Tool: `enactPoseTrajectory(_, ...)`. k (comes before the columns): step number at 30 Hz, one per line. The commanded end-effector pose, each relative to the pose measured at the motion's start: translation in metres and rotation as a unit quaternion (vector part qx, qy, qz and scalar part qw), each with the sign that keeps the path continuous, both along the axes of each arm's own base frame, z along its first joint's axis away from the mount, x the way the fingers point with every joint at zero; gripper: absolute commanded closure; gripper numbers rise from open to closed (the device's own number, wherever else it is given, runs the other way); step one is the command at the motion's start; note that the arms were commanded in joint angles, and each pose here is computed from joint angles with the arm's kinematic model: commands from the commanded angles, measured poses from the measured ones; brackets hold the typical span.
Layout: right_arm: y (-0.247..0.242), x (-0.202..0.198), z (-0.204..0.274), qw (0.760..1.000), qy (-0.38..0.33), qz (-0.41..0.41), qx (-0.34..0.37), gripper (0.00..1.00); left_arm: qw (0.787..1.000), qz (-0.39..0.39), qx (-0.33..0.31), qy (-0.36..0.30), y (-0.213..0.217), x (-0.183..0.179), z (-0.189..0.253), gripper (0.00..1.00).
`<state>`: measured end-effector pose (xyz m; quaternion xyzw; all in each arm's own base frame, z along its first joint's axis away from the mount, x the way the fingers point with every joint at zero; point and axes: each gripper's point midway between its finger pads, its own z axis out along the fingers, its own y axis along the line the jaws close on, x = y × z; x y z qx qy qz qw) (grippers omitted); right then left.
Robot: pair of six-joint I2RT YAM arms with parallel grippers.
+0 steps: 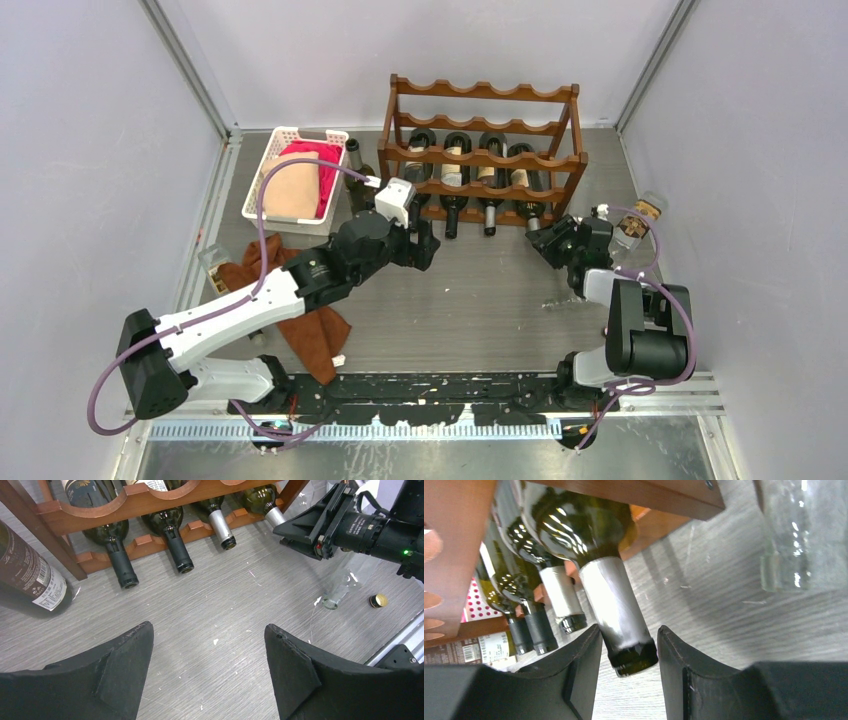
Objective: Put the wine bottle on the wine rack
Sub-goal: Adjust the wine bottle in the wine rack.
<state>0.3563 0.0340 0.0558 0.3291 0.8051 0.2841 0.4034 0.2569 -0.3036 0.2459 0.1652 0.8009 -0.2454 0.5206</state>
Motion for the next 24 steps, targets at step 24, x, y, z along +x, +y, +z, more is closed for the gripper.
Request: enactPoseTrajectory(24,-0.020,0.005,-0.014,0.998,0.014,-0.021,-0.053,0.67,0.999,-0.005,-0.047,-0.013,-0.010,0.004,0.033,0.20)
